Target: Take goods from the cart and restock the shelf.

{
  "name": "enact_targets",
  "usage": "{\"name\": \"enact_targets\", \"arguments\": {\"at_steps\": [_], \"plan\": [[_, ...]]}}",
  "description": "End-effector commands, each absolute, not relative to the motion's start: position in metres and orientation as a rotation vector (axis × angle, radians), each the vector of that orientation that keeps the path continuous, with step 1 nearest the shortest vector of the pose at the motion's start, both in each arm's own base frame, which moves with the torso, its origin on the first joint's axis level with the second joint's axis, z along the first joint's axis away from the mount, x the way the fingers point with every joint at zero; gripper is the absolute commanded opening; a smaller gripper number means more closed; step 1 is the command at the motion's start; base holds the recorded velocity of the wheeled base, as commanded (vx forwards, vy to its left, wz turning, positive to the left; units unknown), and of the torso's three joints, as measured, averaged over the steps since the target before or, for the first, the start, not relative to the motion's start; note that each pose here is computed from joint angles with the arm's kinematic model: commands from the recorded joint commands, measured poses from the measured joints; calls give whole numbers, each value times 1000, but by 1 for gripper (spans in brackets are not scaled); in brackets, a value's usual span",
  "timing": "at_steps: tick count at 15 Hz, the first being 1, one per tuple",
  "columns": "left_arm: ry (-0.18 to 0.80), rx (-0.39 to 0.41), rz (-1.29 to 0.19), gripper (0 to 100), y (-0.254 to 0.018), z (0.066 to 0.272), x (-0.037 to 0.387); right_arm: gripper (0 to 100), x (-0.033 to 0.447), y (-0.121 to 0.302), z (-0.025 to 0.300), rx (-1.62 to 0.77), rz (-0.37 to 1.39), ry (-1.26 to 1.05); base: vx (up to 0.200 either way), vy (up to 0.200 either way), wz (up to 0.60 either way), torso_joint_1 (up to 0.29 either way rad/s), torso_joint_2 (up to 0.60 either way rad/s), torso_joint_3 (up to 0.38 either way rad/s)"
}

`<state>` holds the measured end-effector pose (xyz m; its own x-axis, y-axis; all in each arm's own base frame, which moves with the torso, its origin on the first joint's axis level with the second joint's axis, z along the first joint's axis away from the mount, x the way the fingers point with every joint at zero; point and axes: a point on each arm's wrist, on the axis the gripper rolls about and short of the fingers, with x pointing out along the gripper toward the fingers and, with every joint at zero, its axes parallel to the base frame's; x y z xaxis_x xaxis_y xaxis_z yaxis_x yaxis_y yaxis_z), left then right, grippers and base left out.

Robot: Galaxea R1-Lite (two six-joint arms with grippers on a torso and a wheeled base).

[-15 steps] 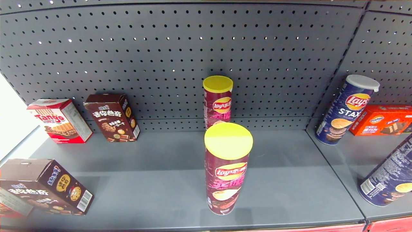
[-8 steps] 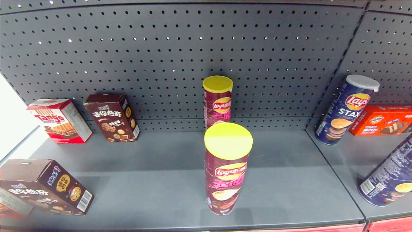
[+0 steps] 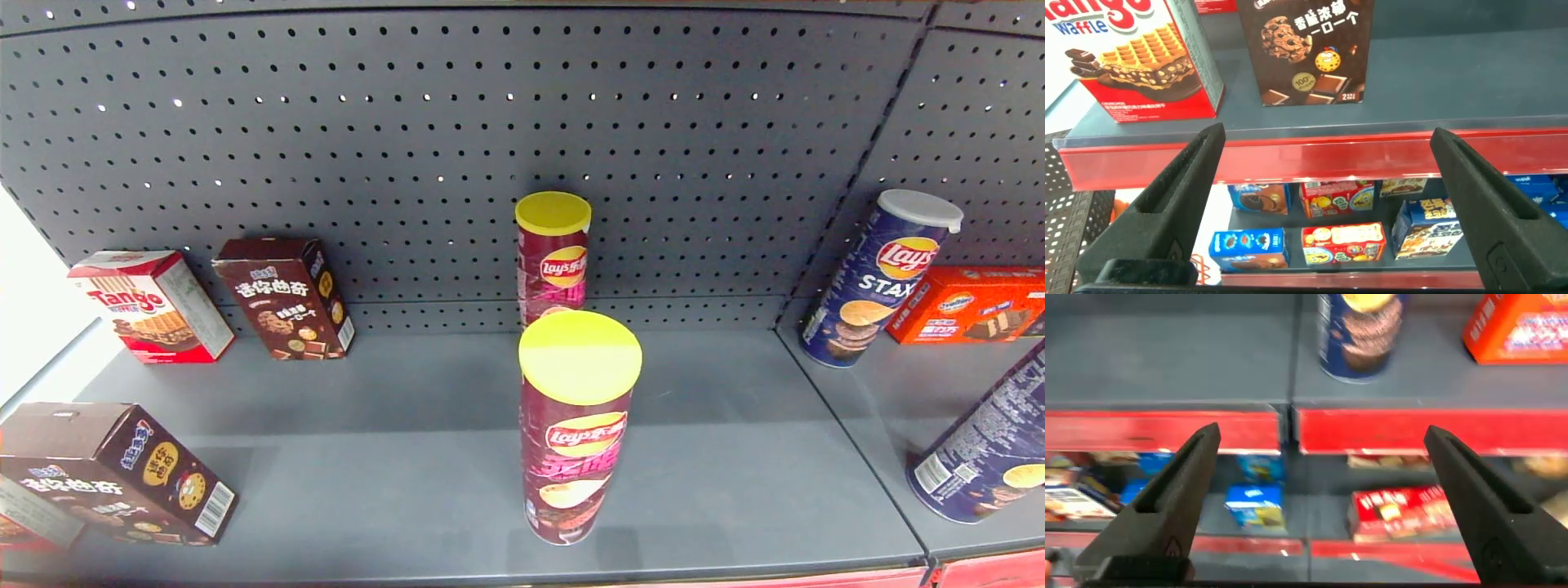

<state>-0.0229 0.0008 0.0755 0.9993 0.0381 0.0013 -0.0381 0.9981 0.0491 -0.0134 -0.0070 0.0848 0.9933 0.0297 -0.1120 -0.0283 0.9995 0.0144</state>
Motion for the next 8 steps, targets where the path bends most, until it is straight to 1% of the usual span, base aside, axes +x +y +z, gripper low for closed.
{"name": "enact_targets", "arguments": {"at_steps": [1, 2, 3, 5, 6, 8], "plan": [[1, 49, 40, 100, 1, 75, -23, 100, -10, -5, 85, 9, -60, 163, 0, 0, 0, 0, 0, 0], [1, 49, 40, 100, 1, 75, -23, 100, -10, -4, 85, 17, -153, 161, 0, 0, 0, 0, 0, 0], [1, 49, 40, 100, 1, 75, -23, 100, -13, -3, 85, 28, -146, 126, 0, 0, 0, 0, 0, 0], [-1, 48, 38, 100, 1, 76, -23, 100, -23, 0, 75, 5, 5, 8, 0, 0, 0, 0, 0, 0], [-1, 48, 38, 100, 1, 76, -23, 100, -23, 1, 75, -26, 52, 2, 0, 0, 0, 0, 0, 0], [-1, 48, 38, 100, 1, 76, -23, 100, -23, 1, 75, -11, 49, 4, 0, 0, 0, 0, 0, 0]]}}
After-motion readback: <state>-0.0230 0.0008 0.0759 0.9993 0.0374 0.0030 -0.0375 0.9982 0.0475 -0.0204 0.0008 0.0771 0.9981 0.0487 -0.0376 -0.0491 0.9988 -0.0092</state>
